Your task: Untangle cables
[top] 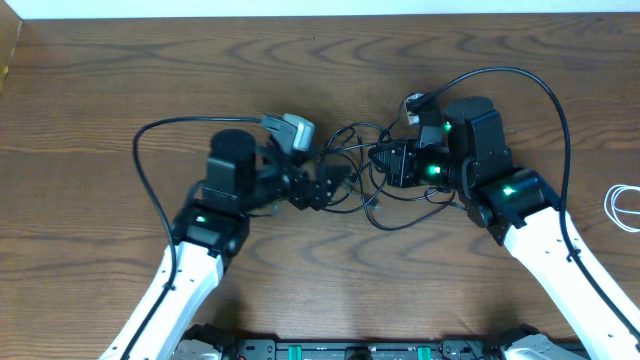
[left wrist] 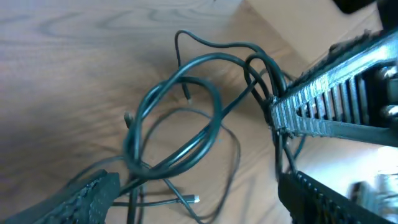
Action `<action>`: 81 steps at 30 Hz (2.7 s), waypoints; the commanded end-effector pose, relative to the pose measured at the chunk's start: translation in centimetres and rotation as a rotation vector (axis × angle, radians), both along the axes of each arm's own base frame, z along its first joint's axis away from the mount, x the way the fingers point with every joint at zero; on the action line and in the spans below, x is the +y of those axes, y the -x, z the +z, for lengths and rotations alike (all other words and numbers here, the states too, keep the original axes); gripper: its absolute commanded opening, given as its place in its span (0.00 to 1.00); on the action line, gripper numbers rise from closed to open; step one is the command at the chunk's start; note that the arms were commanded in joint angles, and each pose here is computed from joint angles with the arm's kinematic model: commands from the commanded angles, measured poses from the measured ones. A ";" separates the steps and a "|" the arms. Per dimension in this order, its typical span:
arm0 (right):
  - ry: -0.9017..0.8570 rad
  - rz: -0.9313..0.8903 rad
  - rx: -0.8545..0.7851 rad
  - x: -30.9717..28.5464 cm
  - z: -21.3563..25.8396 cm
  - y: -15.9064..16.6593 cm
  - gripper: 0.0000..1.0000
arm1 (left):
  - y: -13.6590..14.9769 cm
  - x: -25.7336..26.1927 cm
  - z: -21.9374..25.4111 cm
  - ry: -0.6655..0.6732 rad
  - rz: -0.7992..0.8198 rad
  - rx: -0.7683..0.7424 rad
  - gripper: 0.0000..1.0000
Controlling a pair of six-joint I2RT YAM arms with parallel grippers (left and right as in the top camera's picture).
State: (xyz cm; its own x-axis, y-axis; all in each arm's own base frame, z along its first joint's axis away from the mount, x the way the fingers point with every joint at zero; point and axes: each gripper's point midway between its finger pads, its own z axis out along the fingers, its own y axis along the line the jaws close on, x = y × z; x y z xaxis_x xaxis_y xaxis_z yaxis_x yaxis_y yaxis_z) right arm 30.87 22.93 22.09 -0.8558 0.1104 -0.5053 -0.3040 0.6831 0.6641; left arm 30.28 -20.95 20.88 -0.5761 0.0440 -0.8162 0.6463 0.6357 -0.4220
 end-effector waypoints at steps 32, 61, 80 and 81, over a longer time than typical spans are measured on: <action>-0.013 0.095 0.023 0.6 0.1 1.7 0.02 | -4.3 2.1 2.3 -0.270 0.386 -0.306 0.84; 0.022 0.176 0.158 0.2 -1.9 5.0 0.01 | -4.7 -0.3 2.2 -0.202 0.294 -0.321 0.09; 0.373 -0.020 0.192 -5.6 -6.5 4.3 0.15 | -7.7 7.8 9.6 0.154 0.755 -0.322 0.08; 0.392 -0.031 0.194 -5.9 -6.7 4.3 0.18 | -7.6 8.3 10.0 0.184 0.768 -0.312 0.08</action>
State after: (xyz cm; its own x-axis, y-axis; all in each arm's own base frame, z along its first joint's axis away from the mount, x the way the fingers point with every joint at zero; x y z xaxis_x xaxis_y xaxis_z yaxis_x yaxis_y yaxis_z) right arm 25.47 18.80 15.71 -0.9549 -0.0416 -0.2941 -0.1914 0.8432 0.5023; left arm 38.00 -14.45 28.37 -0.1903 -0.2758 -0.9422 0.2135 0.9251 -0.3139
